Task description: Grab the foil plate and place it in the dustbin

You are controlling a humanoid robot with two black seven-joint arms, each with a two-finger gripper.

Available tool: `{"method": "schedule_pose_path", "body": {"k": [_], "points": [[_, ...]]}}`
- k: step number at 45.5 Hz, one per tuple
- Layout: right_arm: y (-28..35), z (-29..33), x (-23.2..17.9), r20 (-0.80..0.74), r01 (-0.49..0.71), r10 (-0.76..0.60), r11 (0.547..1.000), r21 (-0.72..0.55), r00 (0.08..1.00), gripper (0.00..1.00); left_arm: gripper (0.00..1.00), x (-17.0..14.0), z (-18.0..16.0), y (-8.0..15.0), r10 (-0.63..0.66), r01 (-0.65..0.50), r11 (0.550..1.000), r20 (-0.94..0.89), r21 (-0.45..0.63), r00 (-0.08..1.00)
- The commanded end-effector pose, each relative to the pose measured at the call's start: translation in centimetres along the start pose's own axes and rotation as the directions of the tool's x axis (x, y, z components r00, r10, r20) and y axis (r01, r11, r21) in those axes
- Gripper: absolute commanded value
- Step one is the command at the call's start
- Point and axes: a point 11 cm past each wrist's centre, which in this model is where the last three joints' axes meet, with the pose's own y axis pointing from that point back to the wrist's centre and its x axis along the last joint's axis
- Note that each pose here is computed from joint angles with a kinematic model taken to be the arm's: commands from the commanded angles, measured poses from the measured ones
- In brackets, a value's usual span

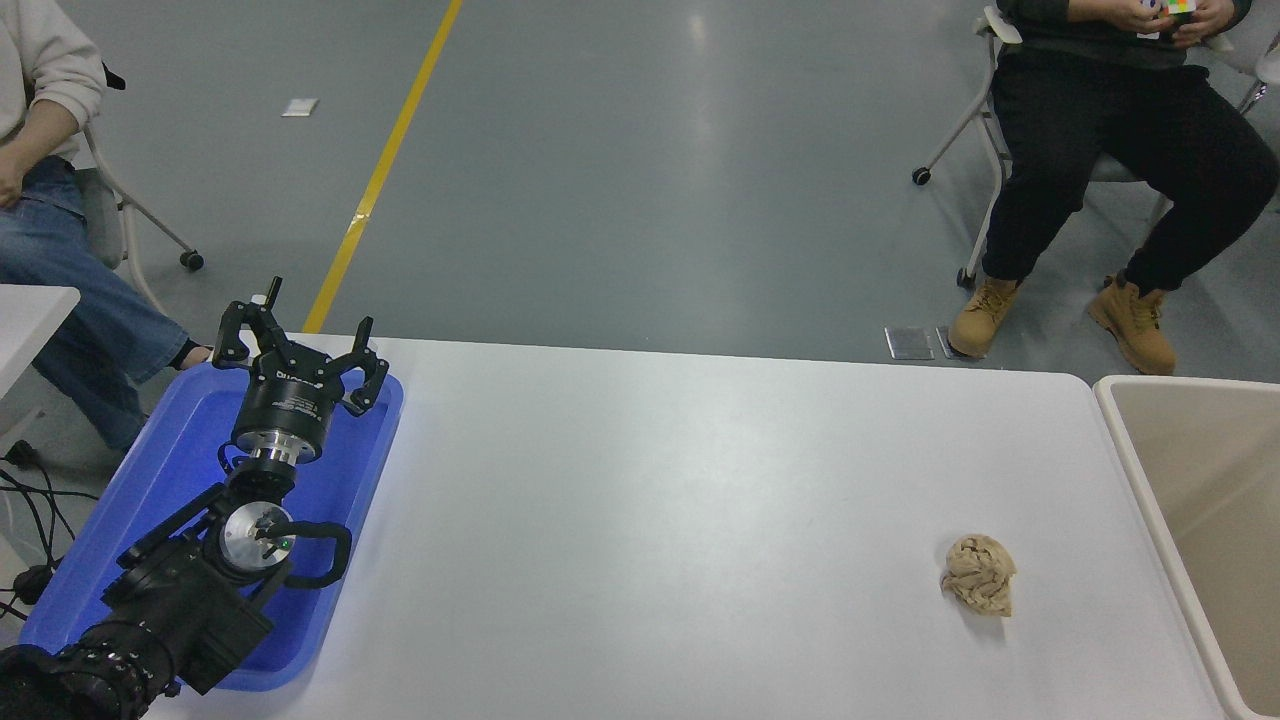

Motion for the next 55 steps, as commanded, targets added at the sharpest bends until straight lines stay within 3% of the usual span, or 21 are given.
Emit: {"method": "schedule_pose_path", "body": {"k": [1, 13, 20, 34, 41, 48, 55], "points": [[1.9, -4.7, 6.5, 0.046, -0.084, 0.080, 0.991, 0.104, 0.996, 1.00, 1.00, 0.0, 0.0, 0.0, -0.001, 0.001, 1.000, 0.000, 0.000, 1.000], [6.6, -15.1, 14.2, -0.005, -0.146, 0.155, 0.945, 0.292, 0.988, 1.00, 1.00, 0.0, 0.0, 0.0, -0.001, 0.001, 1.000, 0.000, 0.000, 1.000], [10.4, -21.8, 15.9, -0.102, -0.053, 0.101, 0.918, 0.392, 0.990, 1.00, 1.00, 0.0, 0.0, 0.0, 0.000, 0.000, 1.000, 0.000, 0.000, 1.000], [17.5, -29.1, 16.0, -0.266, 0.173, -0.043, 0.856, 0.488, 0.963, 1.00, 1.00, 0.0, 0.0, 0.0, 0.000, 0.000, 1.000, 0.000, 0.000, 1.000], [20.2, -29.4, 14.6, -0.354, 0.319, -0.157, 0.826, 0.464, 0.922, 1.00, 1.00, 0.1, 0.0, 0.1, 0.002, -0.002, 1.000, 0.000, 0.001, 1.000], [22.8, -29.3, 12.2, -0.441, 0.480, -0.287, 0.766, 0.427, 0.850, 1.00, 1.00, 0.1, 0.0, 0.1, 0.002, -0.002, 1.000, 0.000, 0.001, 1.000], [24.2, -29.3, 11.4, -0.465, 0.515, -0.307, 0.742, 0.430, 0.830, 1.00, 1.00, 0.1, 0.0, 0.1, 0.002, -0.002, 1.000, 0.000, 0.001, 1.000]]}}
